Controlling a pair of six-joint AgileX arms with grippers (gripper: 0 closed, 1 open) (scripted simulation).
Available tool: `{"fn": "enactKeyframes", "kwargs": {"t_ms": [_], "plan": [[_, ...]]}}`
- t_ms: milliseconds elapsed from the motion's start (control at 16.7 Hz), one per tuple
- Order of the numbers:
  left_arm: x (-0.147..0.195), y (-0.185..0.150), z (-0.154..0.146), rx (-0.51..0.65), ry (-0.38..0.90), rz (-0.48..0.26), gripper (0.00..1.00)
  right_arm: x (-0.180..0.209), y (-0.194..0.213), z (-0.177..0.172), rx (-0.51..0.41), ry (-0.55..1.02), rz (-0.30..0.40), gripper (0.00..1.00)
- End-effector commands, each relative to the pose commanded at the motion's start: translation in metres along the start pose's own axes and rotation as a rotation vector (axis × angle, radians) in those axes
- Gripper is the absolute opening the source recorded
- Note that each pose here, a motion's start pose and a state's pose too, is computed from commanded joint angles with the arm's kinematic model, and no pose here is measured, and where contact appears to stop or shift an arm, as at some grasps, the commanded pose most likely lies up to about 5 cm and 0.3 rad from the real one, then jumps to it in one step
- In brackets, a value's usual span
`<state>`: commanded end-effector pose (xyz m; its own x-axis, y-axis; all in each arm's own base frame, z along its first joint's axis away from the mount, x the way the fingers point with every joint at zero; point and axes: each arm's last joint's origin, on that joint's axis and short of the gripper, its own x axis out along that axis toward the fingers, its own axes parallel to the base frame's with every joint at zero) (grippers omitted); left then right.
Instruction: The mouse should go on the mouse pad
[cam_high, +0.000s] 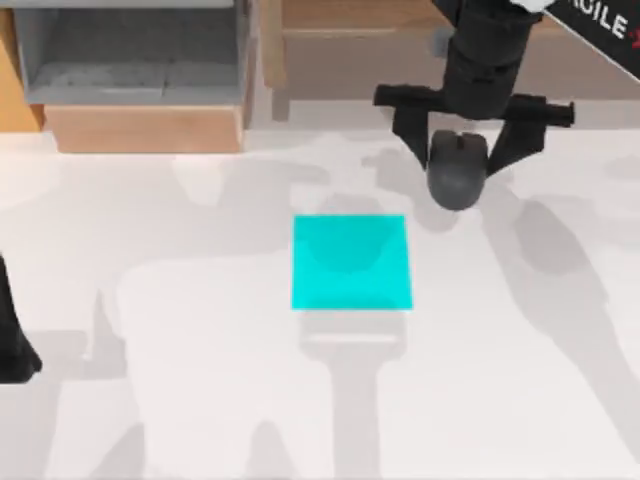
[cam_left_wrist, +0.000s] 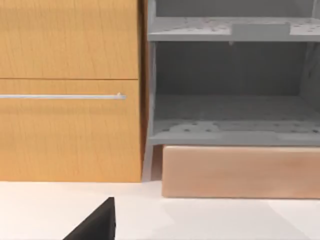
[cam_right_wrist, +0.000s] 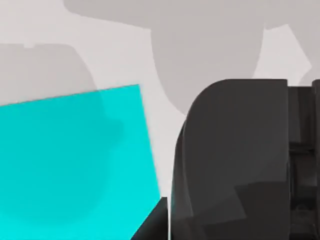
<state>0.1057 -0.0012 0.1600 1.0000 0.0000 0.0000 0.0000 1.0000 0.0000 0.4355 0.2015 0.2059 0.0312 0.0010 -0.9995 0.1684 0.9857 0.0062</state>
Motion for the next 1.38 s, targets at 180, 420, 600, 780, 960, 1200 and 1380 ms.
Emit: {"fn": "enactKeyframes", "kwargs": {"t_ms": [180,420,600,780,960,1200,1380], "plan": [[0.0,0.0,0.0,0.0,0.0,0.0,1.0,0.013,0.066,-0.032,-0.116,-0.005,0.005,0.0],[0.0,0.0,0.0,0.0,0.0,0.0,1.0,0.02,0.091,-0.049,-0.163,-0.006,0.004,0.0],[0.0,0.0,0.0,0.0,0.0,0.0,1.0,0.02,0.09,-0.048,-0.159,-0.005,0.006,0.0],[0.0,0.0,0.0,0.0,0.0,0.0,1.0,0.022,0.09,-0.047,-0.156,-0.006,0.007,0.0],[0.0,0.0,0.0,0.0,0.0,0.0,1.0,0.03,0.091,-0.047,-0.157,-0.005,0.005,0.0],[0.0,0.0,0.0,0.0,0.0,0.0,1.0,0.041,0.092,-0.048,-0.162,-0.008,0.008,0.0],[0.0,0.0,0.0,0.0,0.0,0.0,1.0,0.045,0.092,-0.049,-0.162,-0.02,0.019,0.0]]}}
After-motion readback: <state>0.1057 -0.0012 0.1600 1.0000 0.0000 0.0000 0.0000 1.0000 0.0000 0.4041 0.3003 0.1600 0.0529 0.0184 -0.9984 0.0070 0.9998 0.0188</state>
